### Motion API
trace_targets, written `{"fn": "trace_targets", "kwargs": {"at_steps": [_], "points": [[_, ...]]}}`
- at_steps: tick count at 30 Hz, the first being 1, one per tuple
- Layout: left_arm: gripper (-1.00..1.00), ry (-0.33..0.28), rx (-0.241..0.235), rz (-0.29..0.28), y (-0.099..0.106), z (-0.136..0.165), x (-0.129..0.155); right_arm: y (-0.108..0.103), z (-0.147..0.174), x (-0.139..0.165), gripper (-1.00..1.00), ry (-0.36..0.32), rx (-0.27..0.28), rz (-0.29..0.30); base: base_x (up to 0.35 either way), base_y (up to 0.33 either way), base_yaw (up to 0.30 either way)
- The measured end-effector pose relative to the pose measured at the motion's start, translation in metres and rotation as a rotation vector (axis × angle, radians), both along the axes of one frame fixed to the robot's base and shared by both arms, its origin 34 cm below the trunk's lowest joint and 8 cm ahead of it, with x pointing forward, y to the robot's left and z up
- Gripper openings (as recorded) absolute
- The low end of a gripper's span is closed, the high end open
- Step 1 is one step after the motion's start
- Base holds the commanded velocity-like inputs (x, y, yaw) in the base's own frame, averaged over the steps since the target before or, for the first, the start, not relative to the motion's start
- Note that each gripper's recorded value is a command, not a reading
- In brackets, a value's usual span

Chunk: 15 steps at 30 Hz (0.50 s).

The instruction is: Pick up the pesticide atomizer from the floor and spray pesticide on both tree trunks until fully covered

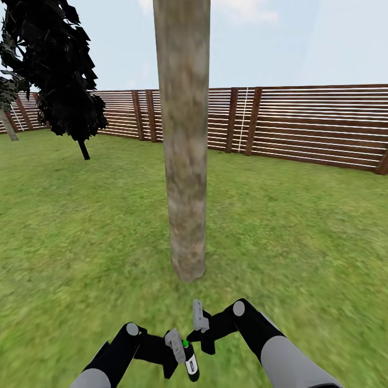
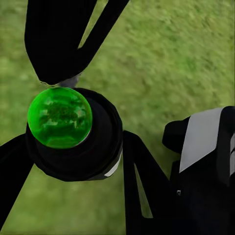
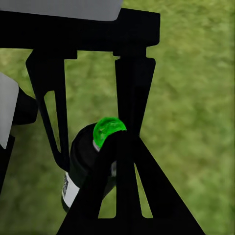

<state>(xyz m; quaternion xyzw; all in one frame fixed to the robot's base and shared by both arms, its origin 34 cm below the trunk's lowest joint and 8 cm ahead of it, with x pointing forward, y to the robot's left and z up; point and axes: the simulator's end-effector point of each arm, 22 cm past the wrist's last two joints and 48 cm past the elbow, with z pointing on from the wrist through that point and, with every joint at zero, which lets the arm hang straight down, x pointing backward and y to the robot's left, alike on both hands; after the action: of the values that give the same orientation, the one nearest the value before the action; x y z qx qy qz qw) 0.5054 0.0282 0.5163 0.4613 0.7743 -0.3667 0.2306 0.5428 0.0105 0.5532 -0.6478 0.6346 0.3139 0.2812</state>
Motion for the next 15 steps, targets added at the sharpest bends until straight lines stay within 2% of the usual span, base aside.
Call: {"fn": "trace_targets", "kwargs": {"at_steps": [5, 7, 10, 13, 15], "points": [[-1.0, 0.003, 0.015, -0.009, 0.006, -0.004, -0.003, -0.001, 0.0, 0.0, -1.0, 0.0, -0.001, 0.0, 0.0, 0.0, 0.0], [-1.0, 0.002, 0.044, -0.008, 0.018, -0.01, -0.004, -0.001, 0.0, 0.0, -1.0, 0.0, -0.001, 0.0, 0.0, 0.0, 0.0], [-1.0, -0.002, 0.129, -0.001, 0.063, -0.024, 0.0, -0.001, 0.0, 0.0, -1.0, 0.0, -0.001, -0.002, 0.0, 0.0, 0.0], [-1.0, 0.003, 0.214, 0.032, 0.124, -0.037, 0.001, -0.005, -0.002, 0.0, -1.0, 0.005, -0.003, -0.007, 0.0, 0.0, 0.0], [-1.0, 0.007, 0.253, 0.054, 0.157, -0.041, 0.002, -0.01, -0.004, 0.001, -1.0, 0.005, -0.008, -0.012, 0.0, 0.0, 0.0]]}}
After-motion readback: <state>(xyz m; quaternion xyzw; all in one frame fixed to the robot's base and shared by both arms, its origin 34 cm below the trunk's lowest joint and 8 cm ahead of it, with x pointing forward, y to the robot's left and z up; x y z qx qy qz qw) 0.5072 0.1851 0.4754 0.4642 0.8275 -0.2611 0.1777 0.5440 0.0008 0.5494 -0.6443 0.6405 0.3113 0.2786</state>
